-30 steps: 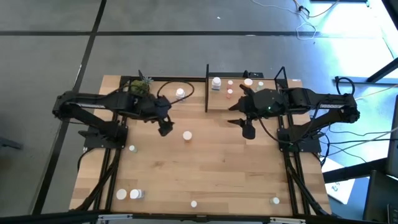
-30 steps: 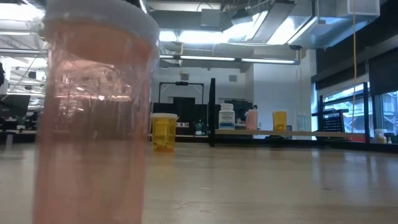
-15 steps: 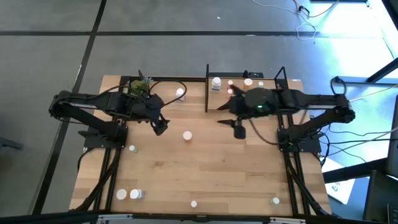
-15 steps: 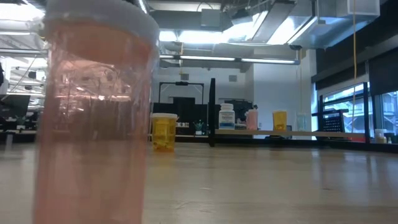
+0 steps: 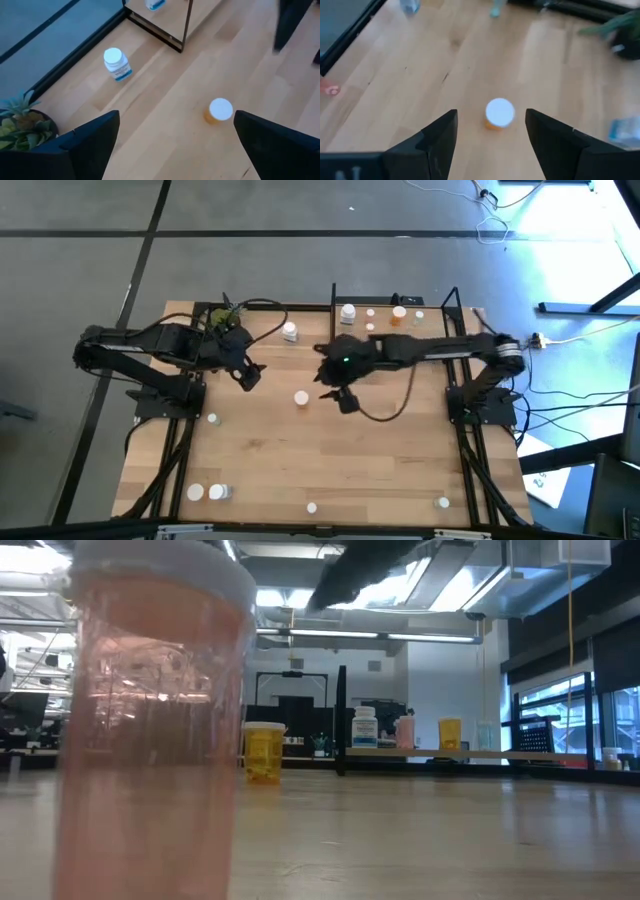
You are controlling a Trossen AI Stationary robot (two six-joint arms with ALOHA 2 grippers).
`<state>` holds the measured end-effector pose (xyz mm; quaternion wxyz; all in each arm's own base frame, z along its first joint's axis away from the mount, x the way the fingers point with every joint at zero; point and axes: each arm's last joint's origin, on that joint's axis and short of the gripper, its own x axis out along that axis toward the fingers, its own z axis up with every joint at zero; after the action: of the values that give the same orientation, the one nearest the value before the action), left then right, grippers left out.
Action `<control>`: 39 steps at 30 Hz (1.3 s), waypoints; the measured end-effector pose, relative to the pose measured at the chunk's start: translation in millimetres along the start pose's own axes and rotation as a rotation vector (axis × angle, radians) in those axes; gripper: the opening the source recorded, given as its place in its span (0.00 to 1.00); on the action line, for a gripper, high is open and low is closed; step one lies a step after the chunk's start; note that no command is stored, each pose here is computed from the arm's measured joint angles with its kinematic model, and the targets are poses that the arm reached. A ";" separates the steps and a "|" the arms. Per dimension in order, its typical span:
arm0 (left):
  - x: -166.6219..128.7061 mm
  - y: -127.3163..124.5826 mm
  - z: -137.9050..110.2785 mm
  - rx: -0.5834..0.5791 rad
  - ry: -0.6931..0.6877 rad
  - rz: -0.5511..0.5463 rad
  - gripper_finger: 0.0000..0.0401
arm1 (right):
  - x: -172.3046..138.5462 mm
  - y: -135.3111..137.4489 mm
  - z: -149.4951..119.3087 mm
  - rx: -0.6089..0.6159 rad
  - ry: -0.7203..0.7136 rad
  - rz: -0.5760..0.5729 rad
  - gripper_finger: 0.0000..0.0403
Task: Pick and place medicine bottles onto shelf by color
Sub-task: Put the top left orange pill bottle on the shelf
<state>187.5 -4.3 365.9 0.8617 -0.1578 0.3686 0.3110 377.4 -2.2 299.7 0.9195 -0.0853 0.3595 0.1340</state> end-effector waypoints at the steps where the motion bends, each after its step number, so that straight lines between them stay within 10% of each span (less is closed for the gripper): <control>1: -0.6 0.6 -0.2 0.000 0.000 0.000 0.97 | 8.9 -1.6 -1.9 0.003 0.003 0.015 0.59; 12: -1.2 1.8 -1.3 0.004 0.006 0.004 0.97 | 73.1 -8.6 -29.1 0.089 0.142 0.011 0.59; 39: -1.2 1.7 -1.2 0.004 0.007 0.002 0.97 | 76.7 -7.5 -26.6 0.048 0.114 0.008 0.53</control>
<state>185.1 -4.1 365.9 0.8604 -0.1568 0.3725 0.3105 416.8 -1.8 228.3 0.8987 -0.0693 0.4149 0.1239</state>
